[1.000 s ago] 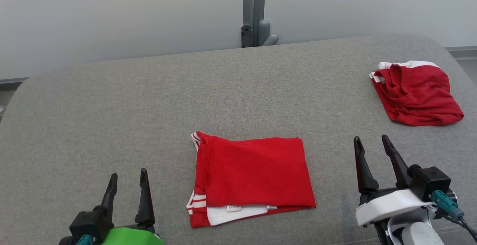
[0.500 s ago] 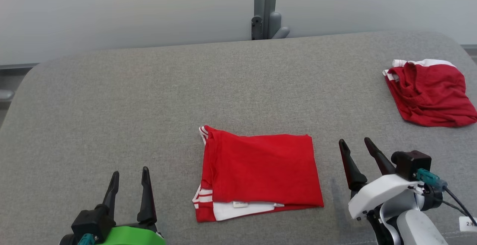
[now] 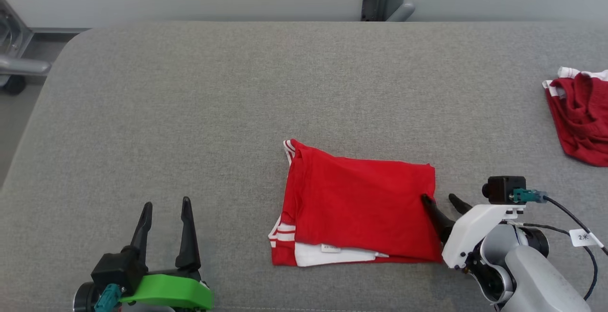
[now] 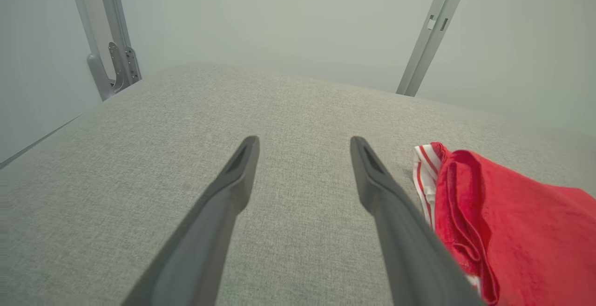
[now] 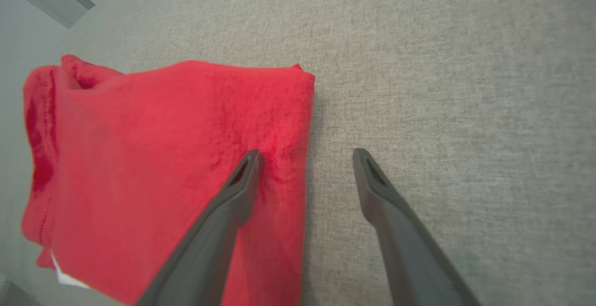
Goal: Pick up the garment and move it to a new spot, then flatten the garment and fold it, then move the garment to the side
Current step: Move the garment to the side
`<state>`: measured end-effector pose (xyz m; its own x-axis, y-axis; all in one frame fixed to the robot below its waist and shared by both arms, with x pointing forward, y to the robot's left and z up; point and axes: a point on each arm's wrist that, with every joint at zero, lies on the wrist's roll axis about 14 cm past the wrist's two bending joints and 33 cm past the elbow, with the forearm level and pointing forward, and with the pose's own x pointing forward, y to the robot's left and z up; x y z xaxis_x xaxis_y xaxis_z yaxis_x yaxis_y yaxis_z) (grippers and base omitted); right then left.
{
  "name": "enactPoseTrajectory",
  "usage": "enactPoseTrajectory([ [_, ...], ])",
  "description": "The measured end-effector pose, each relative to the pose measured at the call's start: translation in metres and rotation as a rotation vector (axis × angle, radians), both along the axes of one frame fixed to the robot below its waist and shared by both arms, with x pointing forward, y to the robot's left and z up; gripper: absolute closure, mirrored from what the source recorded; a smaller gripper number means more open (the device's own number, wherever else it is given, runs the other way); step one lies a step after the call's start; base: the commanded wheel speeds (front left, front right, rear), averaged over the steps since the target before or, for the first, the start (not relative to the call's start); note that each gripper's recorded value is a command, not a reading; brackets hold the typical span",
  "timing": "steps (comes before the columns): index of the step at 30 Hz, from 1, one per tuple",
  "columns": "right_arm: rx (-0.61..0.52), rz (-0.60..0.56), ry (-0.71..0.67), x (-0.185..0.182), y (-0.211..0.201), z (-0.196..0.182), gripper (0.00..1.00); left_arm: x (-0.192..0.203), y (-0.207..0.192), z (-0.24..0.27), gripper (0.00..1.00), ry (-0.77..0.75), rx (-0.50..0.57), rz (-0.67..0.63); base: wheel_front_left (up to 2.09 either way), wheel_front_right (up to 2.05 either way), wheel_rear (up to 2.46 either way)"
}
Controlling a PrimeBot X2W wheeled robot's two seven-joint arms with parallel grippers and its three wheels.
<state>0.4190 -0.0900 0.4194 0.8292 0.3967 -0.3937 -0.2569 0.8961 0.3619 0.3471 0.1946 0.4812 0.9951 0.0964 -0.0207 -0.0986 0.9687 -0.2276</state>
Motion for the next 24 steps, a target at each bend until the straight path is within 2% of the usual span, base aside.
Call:
enactPoseTrajectory([
  [9, 0.019, 0.104, 0.115, 0.001, 0.024, -0.022, 0.0, -0.005, 0.016, -0.006, 0.0, 0.023, 0.008, 0.051, 0.0, 0.0, 0.0],
  [11, 0.031, 0.113, 0.132, 0.002, 0.028, -0.023, 0.62, -0.005, 0.016, -0.007, 0.0, 0.025, 0.008, 0.054, 0.0, 0.0, 0.0],
  [12, 0.036, 0.117, 0.136, 0.002, 0.029, -0.023, 0.84, -0.005, 0.016, -0.007, 0.0, 0.025, 0.008, 0.053, 0.0, 0.0, 0.0],
  [13, 0.038, 0.121, 0.139, 0.002, 0.03, -0.023, 1.0, -0.005, 0.016, -0.007, 0.0, 0.025, 0.008, 0.053, 0.0, 0.0, 0.0],
  [18, 0.056, 0.127, 0.129, 0.003, 0.032, -0.02, 1.0, -0.001, 0.013, -0.007, 0.0, 0.022, 0.01, 0.043, 0.0, 0.0, 0.0],
  [24, 0.045, 0.055, 0.048, 0.023, 0.0, -0.002, 1.0, 0.015, -0.008, 0.0, 0.0, -0.007, 0.007, -0.036, 0.0, 0.0, 0.0],
])
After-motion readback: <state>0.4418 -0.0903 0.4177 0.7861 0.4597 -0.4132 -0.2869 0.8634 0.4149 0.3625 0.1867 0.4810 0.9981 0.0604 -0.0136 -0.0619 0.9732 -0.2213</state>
